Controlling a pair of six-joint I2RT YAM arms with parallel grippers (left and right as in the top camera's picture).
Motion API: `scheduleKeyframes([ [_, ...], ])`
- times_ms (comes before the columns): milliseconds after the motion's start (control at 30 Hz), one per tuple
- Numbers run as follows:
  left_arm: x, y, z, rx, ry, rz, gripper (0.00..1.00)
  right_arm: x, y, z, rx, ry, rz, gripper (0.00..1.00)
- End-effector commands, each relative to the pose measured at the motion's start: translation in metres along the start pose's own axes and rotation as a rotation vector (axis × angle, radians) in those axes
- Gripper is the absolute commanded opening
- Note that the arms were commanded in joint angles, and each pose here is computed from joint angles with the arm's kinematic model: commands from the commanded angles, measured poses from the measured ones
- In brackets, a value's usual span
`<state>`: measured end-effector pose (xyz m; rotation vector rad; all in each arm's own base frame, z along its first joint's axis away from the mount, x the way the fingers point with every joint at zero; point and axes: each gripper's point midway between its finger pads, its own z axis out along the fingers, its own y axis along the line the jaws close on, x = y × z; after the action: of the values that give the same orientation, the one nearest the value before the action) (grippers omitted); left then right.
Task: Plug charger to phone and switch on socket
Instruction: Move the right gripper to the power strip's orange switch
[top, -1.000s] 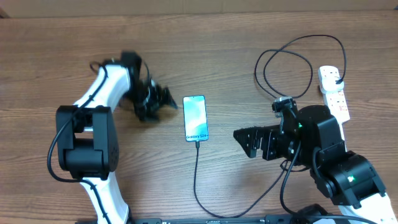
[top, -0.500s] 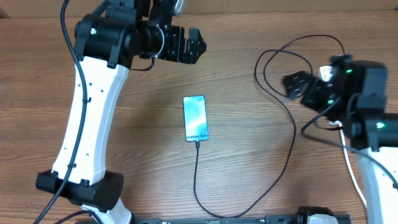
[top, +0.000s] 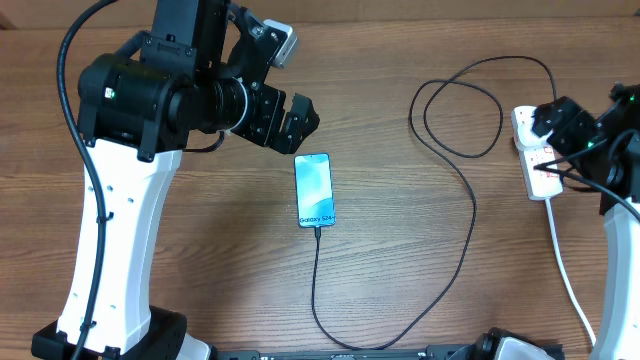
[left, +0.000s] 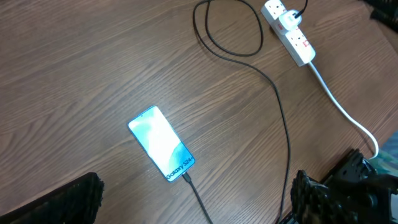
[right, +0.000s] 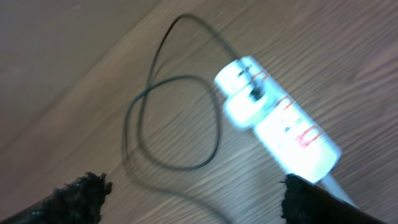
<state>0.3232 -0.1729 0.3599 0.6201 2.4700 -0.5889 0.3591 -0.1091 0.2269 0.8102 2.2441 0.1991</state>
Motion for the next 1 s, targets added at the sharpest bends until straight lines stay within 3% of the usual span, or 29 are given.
scheduleKeyframes([
  [0, -0.002, 0.001, 0.002, -0.008, 0.001, 0.027, 1.00, -0.030, -0.019, 0.005, 0.123, -0.107, -0.005, 0.58],
  [33, -0.002, 0.001, 0.002, -0.012, 0.002, 0.027, 0.99, -0.033, -0.021, 0.007, 0.131, -0.114, -0.005, 0.51],
  [67, -0.002, 0.003, 0.002, -0.021, 0.003, 0.028, 0.99, -0.038, -0.022, 0.014, 0.136, -0.128, -0.005, 0.34],
  [133, -0.002, 0.004, 0.002, -0.026, 0.003, 0.027, 1.00, -0.042, -0.027, 0.031, 0.141, -0.126, 0.001, 0.12],
  [233, -0.002, 0.004, 0.002, -0.025, 0.003, 0.027, 1.00, -0.041, -0.035, 0.051, 0.153, -0.106, 0.011, 0.04],
  [600, -0.002, 0.004, 0.002, -0.026, 0.003, 0.027, 1.00, -0.045, -0.082, 0.104, 0.056, -0.037, 0.153, 0.04],
  [967, -0.001, 0.002, 0.002, -0.023, 0.004, 0.031, 1.00, -0.014, -0.107, 0.161, 0.068, 0.072, 0.189, 0.04],
])
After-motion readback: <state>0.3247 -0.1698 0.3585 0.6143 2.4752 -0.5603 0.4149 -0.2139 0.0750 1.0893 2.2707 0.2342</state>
